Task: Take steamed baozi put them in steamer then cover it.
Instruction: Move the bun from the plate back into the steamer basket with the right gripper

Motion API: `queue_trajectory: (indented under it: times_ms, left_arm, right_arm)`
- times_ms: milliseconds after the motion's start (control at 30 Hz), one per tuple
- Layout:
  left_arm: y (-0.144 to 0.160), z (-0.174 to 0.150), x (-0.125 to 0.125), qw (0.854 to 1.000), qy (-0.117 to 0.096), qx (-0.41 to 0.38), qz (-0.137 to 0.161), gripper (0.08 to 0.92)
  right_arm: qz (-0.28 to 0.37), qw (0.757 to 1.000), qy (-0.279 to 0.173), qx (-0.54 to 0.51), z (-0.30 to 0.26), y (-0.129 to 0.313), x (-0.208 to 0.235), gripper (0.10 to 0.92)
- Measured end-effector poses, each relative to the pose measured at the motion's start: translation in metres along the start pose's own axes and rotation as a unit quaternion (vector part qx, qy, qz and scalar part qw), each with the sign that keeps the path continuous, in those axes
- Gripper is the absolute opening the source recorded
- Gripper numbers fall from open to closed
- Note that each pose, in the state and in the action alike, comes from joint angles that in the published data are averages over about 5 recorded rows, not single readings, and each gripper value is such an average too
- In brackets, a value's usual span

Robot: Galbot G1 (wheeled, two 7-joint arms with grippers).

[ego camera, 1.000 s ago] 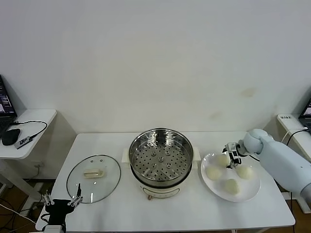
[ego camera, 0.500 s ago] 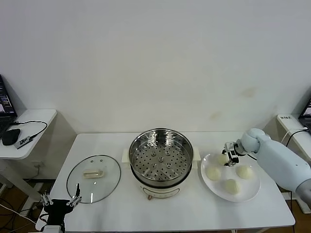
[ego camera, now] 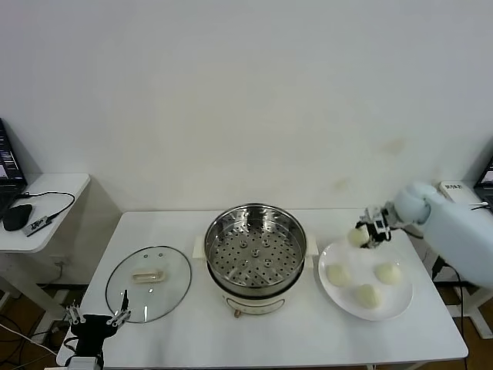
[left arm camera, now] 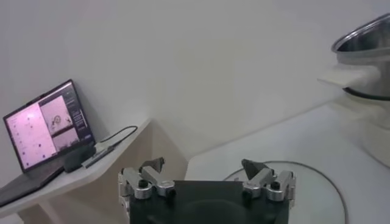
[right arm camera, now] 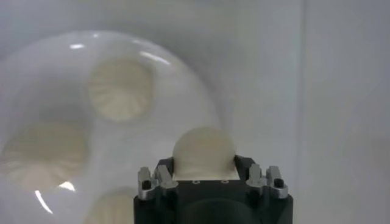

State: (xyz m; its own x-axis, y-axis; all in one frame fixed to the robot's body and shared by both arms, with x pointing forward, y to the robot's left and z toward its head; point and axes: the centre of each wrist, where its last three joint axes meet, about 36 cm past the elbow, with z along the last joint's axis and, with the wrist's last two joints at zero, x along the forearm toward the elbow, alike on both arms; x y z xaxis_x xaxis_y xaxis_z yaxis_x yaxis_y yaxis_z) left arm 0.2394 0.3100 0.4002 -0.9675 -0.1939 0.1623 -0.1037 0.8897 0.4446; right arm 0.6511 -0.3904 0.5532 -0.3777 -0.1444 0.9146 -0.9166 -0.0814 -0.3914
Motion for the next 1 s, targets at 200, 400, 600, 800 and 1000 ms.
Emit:
queue_trajectory:
  times_ms: [200,400,600,800,1000]
  left_arm:
    - [0.001,-0.004,-0.002,1.000,-0.007,0.002,0.000,0.823]
    - [0.002,-0.003,-0.003,1.000,-0.006,0.002,-0.003,0.823]
    - [0.002,-0.004,-0.003,1.000,-0.007,0.005,-0.007,0.823]
    - [0.001,-0.005,-0.002,1.000,-0.007,0.009,-0.011,0.823]
    - [-0.001,-0.004,-0.001,1.000,-0.004,0.014,-0.016,0.823]
  right_arm:
    - [0.032,0.998,-0.035,0.030,-0.040,-0.035,0.052,0.628]
    - [0.052,0.992,-0.073,0.085,-0.100,-0.061,0.086,0.628]
    - [0.051,0.982,-0.104,0.150,-0.161,-0.072,0.094,0.628]
    - [0.034,0.965,-0.123,0.230,-0.220,-0.072,0.077,0.628]
    - [0.011,0.938,-0.125,0.323,-0.265,-0.063,0.052,0.628]
